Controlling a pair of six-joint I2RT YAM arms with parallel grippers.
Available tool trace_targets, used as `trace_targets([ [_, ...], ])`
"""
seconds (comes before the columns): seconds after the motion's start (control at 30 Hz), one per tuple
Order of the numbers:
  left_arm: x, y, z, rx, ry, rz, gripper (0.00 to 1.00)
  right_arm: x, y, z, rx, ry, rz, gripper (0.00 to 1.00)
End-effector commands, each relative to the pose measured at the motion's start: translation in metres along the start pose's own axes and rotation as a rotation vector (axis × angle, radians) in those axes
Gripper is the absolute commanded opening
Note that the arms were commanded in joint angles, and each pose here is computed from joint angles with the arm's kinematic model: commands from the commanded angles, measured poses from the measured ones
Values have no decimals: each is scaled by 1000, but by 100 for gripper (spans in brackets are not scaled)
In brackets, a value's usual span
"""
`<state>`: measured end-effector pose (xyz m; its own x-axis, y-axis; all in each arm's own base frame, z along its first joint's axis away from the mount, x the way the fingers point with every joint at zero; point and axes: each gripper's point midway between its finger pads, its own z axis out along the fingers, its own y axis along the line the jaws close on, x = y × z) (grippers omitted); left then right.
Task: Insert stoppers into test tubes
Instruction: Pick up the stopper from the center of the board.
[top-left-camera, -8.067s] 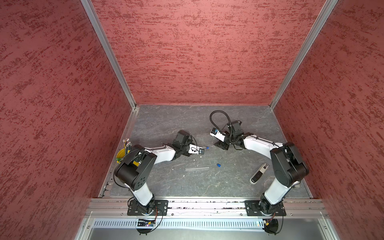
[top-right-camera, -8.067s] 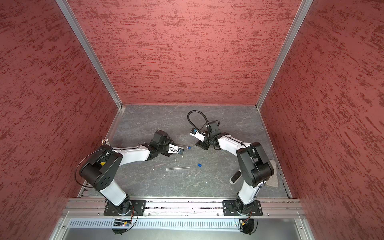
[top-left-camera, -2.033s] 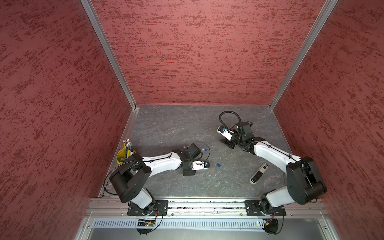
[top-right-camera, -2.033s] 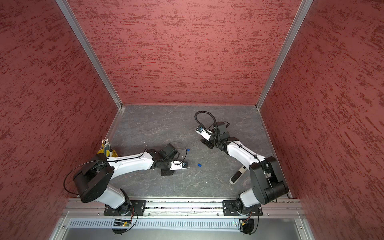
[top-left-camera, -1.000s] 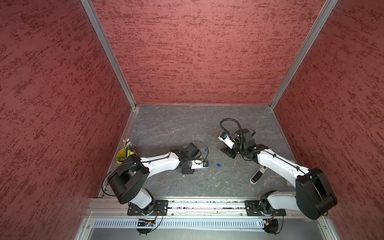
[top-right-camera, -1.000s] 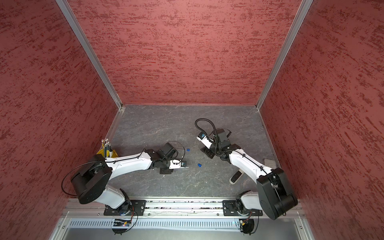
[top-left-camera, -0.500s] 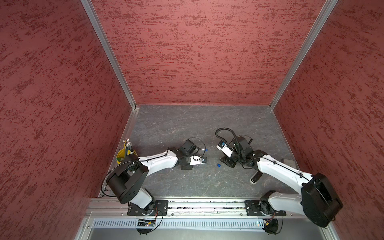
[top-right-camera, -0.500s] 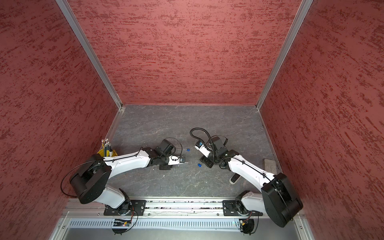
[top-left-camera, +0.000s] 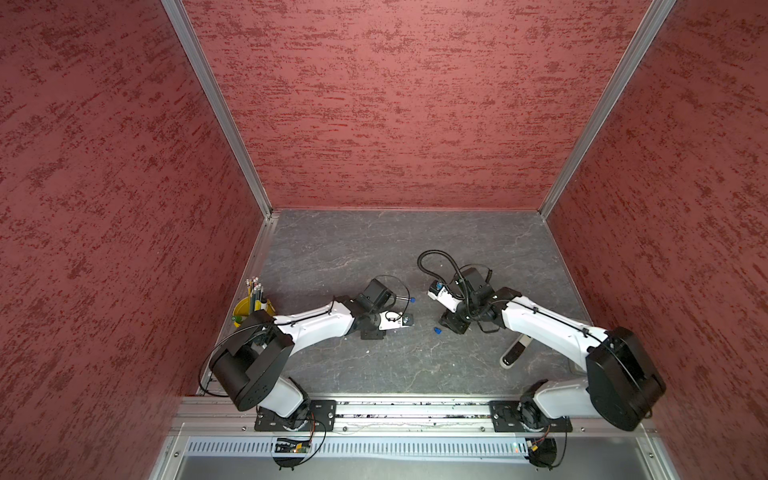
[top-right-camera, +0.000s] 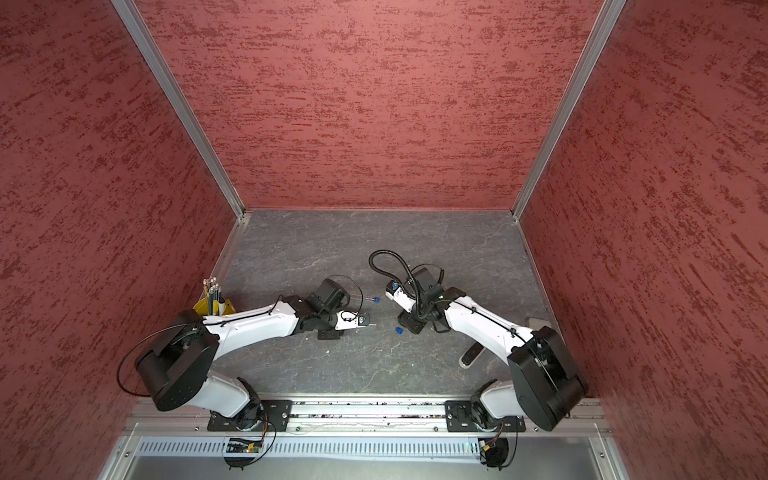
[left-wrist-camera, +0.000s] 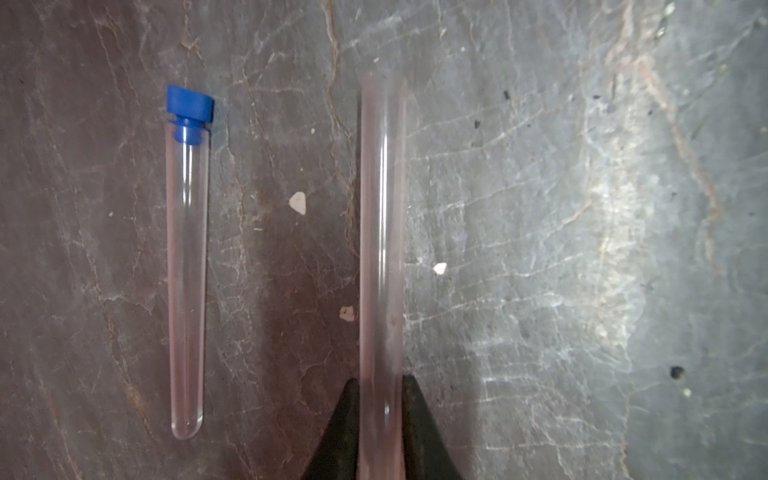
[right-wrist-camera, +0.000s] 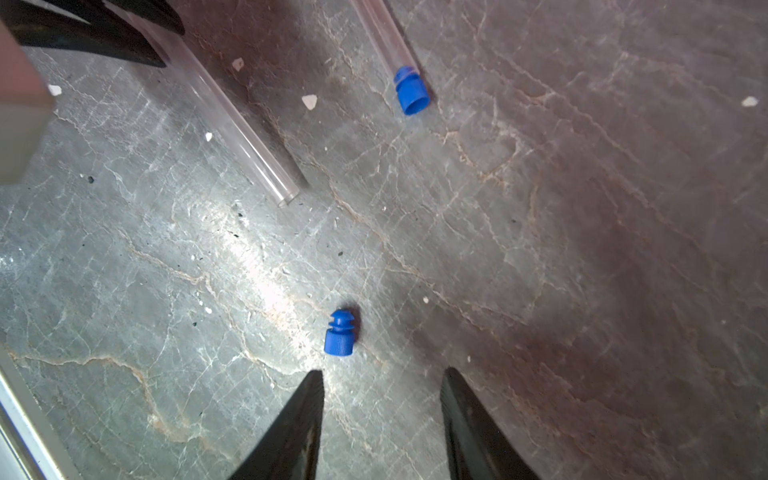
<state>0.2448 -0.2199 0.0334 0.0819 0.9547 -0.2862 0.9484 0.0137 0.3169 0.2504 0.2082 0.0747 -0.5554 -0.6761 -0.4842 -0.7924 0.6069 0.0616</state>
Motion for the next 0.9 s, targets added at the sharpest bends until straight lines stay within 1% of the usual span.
trace_targets([
  [0.0,1,2,-4,-22,-12,8,20,-4,-2,-4,17,29,51,49],
  [0.13,2,4,-6,-32,-15,10,20,-19,2,-11,10,-6,129,48],
  [0.27,1,6,-7,-37,-22,5,20,-15,10,-15,13,-2,201,48],
  [0.37,2,6,-6,-36,-22,4,20,-18,20,-14,12,-10,237,47],
  [0.5,2,6,-6,-35,-22,4,20,-18,31,-8,50,12,220,47],
  [0.57,2,7,-6,-37,-23,2,20,-22,28,-7,72,18,249,46],
  [0.67,3,7,-6,-38,-23,3,20,-31,29,-9,60,-4,318,47],
  [0.87,3,6,-4,-31,-21,0,20,-17,32,-2,50,10,437,47],
])
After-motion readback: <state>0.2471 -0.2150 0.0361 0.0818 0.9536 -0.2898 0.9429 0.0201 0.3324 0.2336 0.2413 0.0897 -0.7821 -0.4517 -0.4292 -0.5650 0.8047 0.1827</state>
